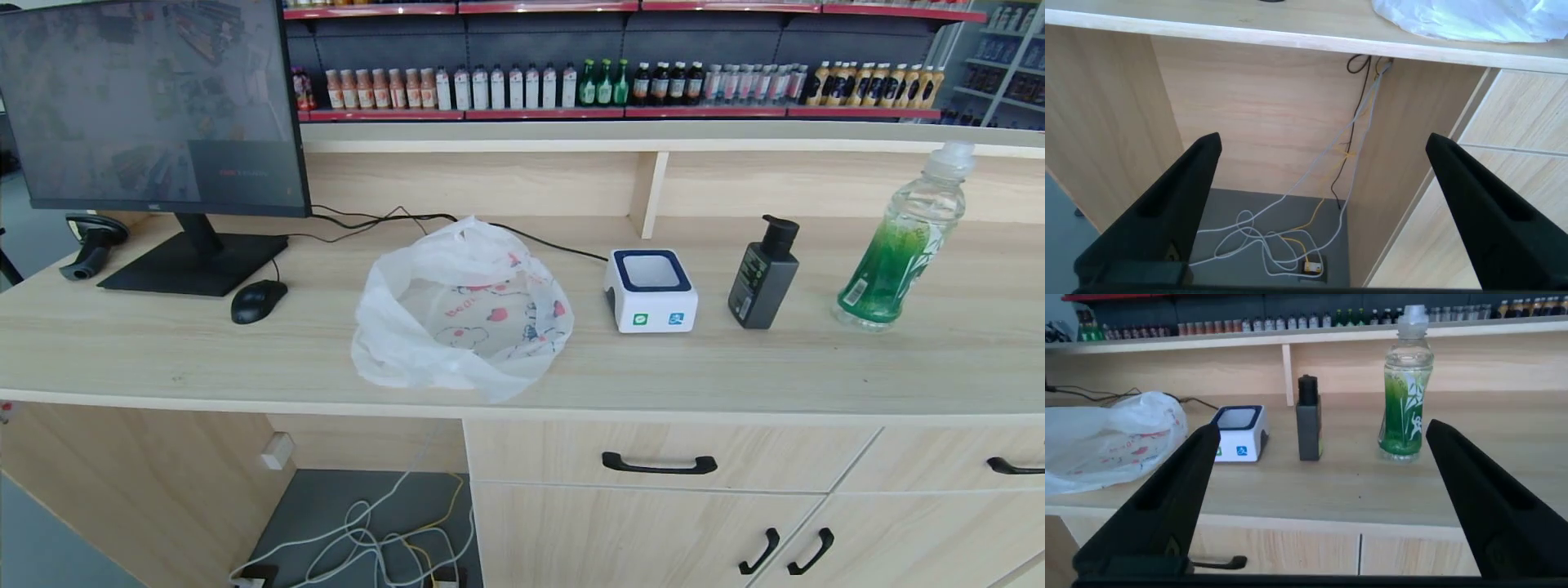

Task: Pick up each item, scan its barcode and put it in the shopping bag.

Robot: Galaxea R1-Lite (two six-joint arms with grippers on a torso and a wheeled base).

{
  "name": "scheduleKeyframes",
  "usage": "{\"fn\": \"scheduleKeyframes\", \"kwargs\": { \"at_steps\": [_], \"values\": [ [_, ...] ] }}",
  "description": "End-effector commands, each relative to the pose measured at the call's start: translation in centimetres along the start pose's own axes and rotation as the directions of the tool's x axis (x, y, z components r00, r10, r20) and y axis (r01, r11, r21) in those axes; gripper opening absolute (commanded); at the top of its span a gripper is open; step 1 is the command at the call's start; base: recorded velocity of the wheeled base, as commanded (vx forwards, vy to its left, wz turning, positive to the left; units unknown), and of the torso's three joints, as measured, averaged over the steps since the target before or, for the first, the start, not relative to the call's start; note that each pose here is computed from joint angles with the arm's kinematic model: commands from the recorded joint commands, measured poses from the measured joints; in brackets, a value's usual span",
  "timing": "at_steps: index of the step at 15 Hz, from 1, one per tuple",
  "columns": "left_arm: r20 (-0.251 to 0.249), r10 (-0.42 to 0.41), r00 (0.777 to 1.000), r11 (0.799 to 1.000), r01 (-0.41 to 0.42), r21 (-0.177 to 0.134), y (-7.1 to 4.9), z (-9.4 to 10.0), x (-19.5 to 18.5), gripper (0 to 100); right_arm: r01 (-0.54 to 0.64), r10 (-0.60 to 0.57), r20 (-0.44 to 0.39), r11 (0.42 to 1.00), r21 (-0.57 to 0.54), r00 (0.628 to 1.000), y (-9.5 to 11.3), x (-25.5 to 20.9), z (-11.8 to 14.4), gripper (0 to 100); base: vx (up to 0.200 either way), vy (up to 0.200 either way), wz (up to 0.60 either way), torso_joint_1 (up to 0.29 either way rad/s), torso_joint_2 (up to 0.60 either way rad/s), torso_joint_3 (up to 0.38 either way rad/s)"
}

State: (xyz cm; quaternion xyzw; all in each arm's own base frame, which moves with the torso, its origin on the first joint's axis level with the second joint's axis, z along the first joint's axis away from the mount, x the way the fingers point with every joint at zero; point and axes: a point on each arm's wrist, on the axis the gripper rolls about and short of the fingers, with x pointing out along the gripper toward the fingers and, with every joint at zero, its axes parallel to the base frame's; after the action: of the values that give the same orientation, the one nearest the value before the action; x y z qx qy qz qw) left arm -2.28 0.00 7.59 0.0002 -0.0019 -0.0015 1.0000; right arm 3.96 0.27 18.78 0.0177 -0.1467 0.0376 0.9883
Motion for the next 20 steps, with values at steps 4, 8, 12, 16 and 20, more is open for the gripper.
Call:
{"fn": "scheduleKeyframes", "kwargs": {
  "at_steps": [4, 8, 12, 16, 20],
  "values": [
    [0.001, 0.0, 1.0, 1.0, 0.0, 0.001, 0.0, 0.0, 0.0, 100, -0.043, 0.045, -0.12, 0.999, 0.026, 0.992, 0.5, 12.5, -4.9, 100, 0.0, 0.0, 0.0, 0.0, 0.0, 0.0],
    [0.001, 0.0, 1.0, 1.0, 0.0, 0.0, 0.0, 0.0, 0.0, 100, -0.17, 0.177, -0.213, 0.984, 0.052, 0.961, 1.1, 15.1, -7.4, 100, 0.0, 0.0, 0.0, 0.0, 0.0, 0.0],
    [0.001, 0.0, 1.0, 1.0, 0.0, 0.001, 0.0, 0.0, 0.0, 100, -0.152, 0.152, -0.217, 0.988, 0.015, 0.964, 0.5, 18.2, -8.8, 100, 0.0, 0.0, 0.0, 0.0, 0.0, 0.0],
    [0.001, 0.0, 1.0, 1.0, 0.0, 0.001, 0.0, 0.0, 0.0, 100, -0.132, 0.128, -0.181, 0.991, -0.006, 0.975, -0.1, 22.2, -9.6, 100, 0.0, 0.0, 0.0, 0.0, 0.0, 0.0],
    [0.001, 0.0, 1.0, 1.0, 0.0, 0.0, 0.0, 0.0, 0.0, 100, -0.117, 0.114, -0.169, 0.993, -0.011, 0.979, -0.6, 24.7, -10.7, 100, 0.0, 0.0, 0.0, 0.0, 0.0, 0.0]
  ]
}}
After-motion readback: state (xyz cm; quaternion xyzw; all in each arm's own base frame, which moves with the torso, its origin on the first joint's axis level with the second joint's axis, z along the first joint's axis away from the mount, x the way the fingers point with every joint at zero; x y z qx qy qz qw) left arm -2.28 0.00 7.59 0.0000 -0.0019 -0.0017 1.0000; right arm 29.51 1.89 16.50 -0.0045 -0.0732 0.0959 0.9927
